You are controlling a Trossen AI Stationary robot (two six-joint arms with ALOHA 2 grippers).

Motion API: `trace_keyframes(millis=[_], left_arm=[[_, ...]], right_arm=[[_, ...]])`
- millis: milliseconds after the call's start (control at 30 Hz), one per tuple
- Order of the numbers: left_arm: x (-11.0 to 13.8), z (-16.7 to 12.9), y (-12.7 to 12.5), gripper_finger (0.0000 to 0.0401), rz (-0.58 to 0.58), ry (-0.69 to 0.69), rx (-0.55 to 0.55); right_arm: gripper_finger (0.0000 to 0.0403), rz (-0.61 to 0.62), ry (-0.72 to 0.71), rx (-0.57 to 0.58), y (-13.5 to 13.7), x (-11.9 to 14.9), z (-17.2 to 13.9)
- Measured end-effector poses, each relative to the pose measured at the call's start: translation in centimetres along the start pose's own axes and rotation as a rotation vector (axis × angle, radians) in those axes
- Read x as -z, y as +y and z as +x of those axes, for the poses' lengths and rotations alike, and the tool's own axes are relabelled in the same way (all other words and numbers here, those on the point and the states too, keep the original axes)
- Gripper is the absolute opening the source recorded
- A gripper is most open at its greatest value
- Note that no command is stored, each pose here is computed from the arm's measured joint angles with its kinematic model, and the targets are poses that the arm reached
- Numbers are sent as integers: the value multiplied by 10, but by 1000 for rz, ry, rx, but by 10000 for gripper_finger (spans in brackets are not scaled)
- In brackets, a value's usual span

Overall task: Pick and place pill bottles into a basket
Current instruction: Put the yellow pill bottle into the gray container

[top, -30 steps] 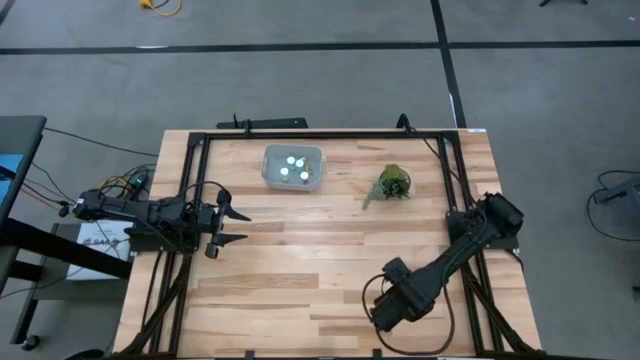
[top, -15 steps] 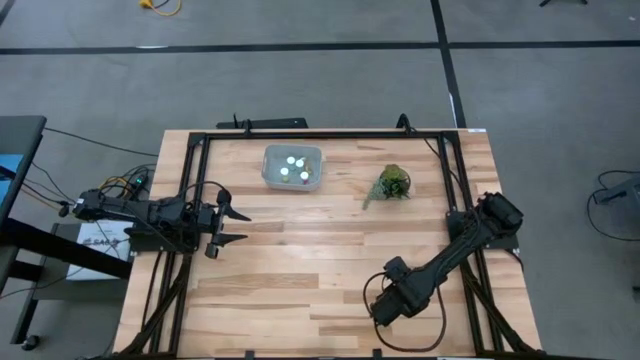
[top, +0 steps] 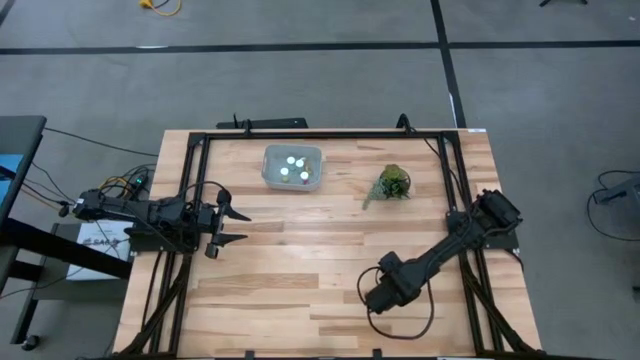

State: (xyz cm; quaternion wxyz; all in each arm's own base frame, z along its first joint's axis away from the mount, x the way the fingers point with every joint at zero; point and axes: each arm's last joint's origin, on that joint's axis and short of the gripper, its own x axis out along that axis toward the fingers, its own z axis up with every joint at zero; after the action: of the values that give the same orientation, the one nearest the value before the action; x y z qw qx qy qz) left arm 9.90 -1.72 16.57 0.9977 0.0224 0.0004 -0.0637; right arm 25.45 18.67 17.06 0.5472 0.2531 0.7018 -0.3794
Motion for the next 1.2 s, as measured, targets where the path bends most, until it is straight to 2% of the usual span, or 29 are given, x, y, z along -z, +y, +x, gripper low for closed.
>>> trace_keyframes(millis=[100, 367, 467, 733, 1000, 1200], left_arm=[[0, 0, 0, 208, 0, 0, -1], [0, 0, 0, 208, 0, 0, 0], [0, 0, 0, 208, 0, 0, -1], [0, 0, 0, 208, 0, 0, 0], [0, 0, 0, 208, 0, 0, 0], [0, 0, 0, 208, 0, 0, 0]], right_arm=[[214, -3, 17, -20, 2, -3, 0], [119, 8, 30, -25, 2, -4, 0], [101, 9, 31, -25, 2, -4, 0], [131, 2, 41, -26, 2, -4, 0], [100, -26, 52, -39, 1, -23, -2], [110, -68, 55, -57, -1, -48, -6]])
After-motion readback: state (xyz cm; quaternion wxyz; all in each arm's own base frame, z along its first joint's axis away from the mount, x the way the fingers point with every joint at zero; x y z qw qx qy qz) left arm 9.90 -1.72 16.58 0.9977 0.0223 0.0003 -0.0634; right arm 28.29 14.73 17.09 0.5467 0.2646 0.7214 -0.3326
